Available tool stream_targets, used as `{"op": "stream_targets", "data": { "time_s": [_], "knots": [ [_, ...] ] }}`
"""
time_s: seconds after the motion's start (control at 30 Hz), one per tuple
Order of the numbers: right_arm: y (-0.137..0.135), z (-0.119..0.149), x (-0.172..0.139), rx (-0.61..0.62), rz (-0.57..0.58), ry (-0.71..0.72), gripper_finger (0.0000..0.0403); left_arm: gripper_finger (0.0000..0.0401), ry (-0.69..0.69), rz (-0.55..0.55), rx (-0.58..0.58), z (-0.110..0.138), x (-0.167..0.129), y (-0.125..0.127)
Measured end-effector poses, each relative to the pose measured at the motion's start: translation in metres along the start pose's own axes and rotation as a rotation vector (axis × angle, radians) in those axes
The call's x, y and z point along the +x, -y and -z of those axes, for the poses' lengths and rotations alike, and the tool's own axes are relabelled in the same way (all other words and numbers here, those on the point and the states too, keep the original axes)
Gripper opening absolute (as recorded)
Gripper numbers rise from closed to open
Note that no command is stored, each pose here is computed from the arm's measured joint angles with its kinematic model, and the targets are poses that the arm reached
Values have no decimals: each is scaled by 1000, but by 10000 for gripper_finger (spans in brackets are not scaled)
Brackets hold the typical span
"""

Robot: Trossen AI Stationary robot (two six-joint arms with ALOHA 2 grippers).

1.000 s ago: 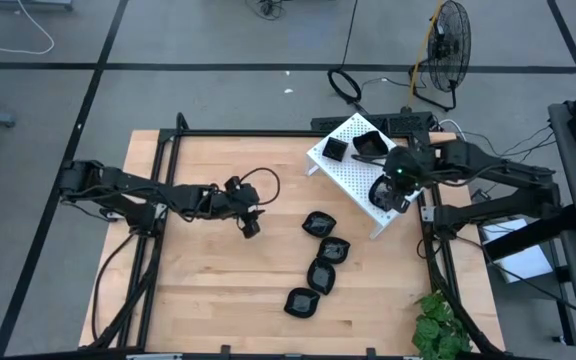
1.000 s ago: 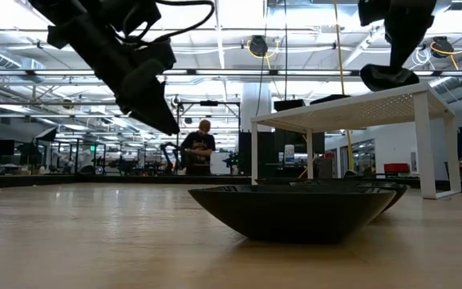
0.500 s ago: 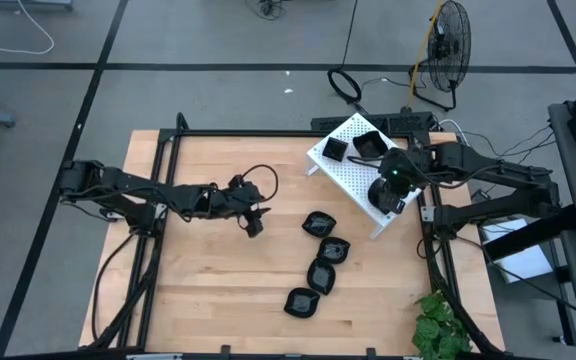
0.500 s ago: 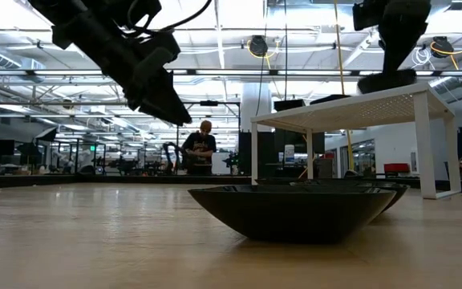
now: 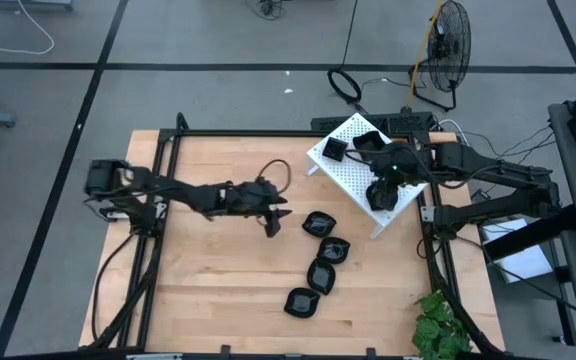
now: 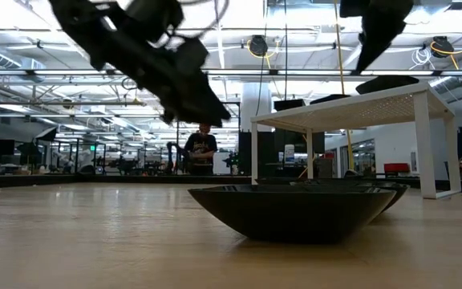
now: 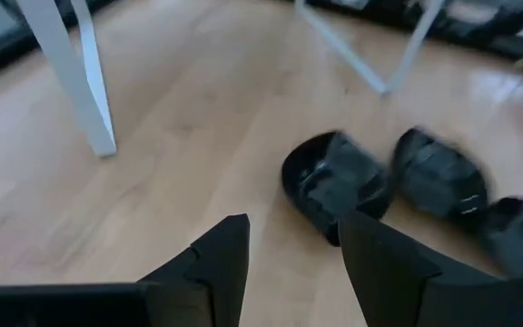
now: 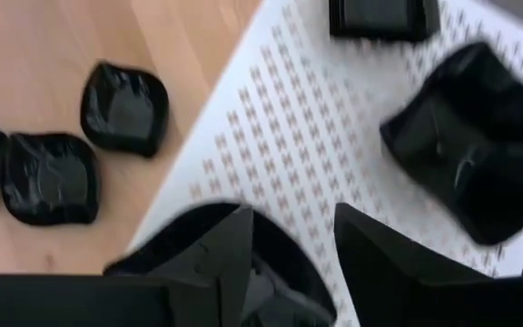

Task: Pick & Place Mini shaped plates
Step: Stack the black leaf shaped plate on top of the other black leaf shaped plate on the shelf

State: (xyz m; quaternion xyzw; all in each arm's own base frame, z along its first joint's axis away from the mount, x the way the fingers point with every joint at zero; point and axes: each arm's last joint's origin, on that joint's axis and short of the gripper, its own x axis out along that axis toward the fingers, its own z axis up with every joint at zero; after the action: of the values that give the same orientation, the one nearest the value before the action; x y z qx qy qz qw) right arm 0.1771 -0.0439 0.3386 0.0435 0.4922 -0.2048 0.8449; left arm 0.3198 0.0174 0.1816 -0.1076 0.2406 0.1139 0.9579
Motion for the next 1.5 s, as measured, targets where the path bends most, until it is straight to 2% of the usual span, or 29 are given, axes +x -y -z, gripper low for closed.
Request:
{"op": "stream_targets", "data": {
  "time_s": [0.2,0.47,0.73,0.97,1.5],
  "knots": [
    [-1,-13,-1,-68,-8,130,149,173,-87,20,100,7,53,5],
    [-2,-24,-3,-117,-7,248,145,172,-142,74,64,11,88,4],
    [-3,-27,-4,-137,-6,284,142,172,-207,61,10,28,103,-6],
    [-3,-28,-4,-141,-5,287,143,172,-204,93,10,28,103,-5],
    [-3,-28,-4,-137,-5,287,137,171,-224,147,96,30,102,-3]
  ]
}}
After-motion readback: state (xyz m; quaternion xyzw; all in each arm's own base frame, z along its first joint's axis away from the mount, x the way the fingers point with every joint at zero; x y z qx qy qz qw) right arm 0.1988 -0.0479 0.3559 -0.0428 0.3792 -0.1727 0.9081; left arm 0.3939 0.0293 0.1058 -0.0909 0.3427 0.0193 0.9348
